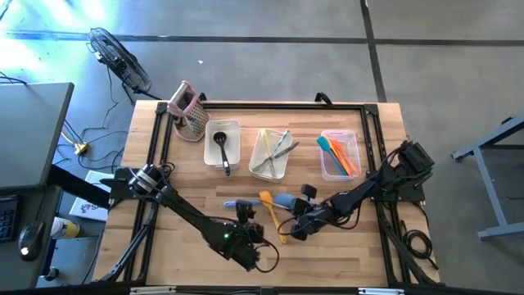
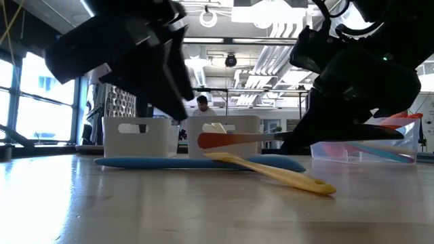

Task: Pick & Place Kitchen Items
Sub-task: Put the orange table knife into the right white bin

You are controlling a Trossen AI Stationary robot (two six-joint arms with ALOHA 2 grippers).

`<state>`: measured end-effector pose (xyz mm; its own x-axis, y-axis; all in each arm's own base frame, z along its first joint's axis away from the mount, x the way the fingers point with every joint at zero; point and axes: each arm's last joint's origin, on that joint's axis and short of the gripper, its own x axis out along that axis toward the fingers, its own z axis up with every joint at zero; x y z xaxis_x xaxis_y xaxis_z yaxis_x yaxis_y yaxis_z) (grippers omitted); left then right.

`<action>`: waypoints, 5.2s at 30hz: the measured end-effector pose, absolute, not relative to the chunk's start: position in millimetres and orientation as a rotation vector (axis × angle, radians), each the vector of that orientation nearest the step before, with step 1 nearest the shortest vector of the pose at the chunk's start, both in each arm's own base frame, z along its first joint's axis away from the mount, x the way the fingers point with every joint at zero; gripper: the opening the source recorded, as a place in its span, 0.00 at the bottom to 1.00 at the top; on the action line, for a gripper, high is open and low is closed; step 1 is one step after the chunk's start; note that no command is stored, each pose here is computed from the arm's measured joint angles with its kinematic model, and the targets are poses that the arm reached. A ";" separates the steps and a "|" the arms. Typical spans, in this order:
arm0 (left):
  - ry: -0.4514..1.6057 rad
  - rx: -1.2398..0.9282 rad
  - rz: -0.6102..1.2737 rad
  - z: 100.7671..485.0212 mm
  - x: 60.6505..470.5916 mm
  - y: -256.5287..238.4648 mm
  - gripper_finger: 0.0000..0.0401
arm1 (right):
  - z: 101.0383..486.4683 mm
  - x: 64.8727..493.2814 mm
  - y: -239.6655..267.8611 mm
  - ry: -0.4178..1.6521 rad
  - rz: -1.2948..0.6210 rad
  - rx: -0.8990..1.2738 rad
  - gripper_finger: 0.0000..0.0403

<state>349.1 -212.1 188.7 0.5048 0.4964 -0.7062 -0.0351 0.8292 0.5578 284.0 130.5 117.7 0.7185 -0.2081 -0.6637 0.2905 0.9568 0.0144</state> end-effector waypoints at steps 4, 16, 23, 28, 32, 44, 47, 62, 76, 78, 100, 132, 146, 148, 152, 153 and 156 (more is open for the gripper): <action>0.950 0.613 0.290 191.1 355.1 -215.4 0.52 | 117.8 284.1 130.5 0.717 -0.276 0.118 0.01; 0.900 0.661 0.231 195.5 379.7 -198.6 0.52 | 118.9 282.9 134.6 0.713 -0.252 0.089 0.01; 0.949 0.537 0.155 194.0 394.6 -175.6 0.52 | 123.0 280.1 148.1 0.664 -0.208 0.060 0.01; 0.941 0.515 0.171 194.7 399.2 -168.5 0.52 | 125.0 277.2 156.4 0.630 -0.194 0.033 0.01; 0.923 0.503 0.172 195.7 401.3 -168.3 0.52 | 126.4 276.2 160.5 0.615 -0.176 0.016 0.01; 0.939 0.506 0.179 189.5 404.4 -164.6 0.49 | 126.7 275.3 161.8 0.608 -0.181 -0.015 0.01; 0.950 0.532 0.203 184.0 404.3 -164.3 0.44 | 126.6 275.0 162.0 0.608 -0.180 -0.016 0.01; 0.954 0.409 0.102 184.9 407.6 -165.9 0.04 | 126.5 274.7 162.8 0.612 -0.170 -0.016 0.01; 0.966 0.368 0.087 184.0 406.9 -166.9 0.03 | 126.8 273.9 164.8 0.612 -0.153 -0.038 0.16; 0.968 0.361 0.084 184.0 406.8 -167.1 0.03 | 127.1 272.8 166.2 0.604 -0.161 -0.047 0.22; 1.004 0.403 0.260 216.8 402.2 -168.9 0.03 | 188.0 237.6 188.1 0.308 -0.357 -0.210 0.46; 1.228 0.208 0.849 280.1 405.9 -18.2 0.03 | 188.9 234.8 190.4 0.285 -0.384 -0.208 0.46; 0.970 0.103 0.828 231.4 435.3 -16.8 0.03 | 183.1 229.2 189.4 0.315 -0.409 -0.233 0.46; 0.956 0.093 0.821 228.0 436.6 -17.2 0.03 | 182.0 227.6 190.0 0.321 -0.408 -0.232 0.46; 0.986 0.080 0.848 212.3 430.1 -16.8 0.03 | 181.3 223.2 194.1 0.321 -0.393 -0.235 0.46; 0.995 0.076 0.857 207.8 428.1 -16.6 0.03 | 181.4 222.6 194.8 0.320 -0.390 -0.235 0.46; 0.976 0.078 0.906 196.0 424.2 -15.5 0.02 | 181.7 221.4 195.5 0.311 -0.403 -0.243 0.46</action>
<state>424.2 -15.5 196.0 0.2371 0.6927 -0.6812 -0.6272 0.6446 0.4371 221.4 195.5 181.7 0.8738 -0.4189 -0.2469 0.3452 0.8920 -0.2917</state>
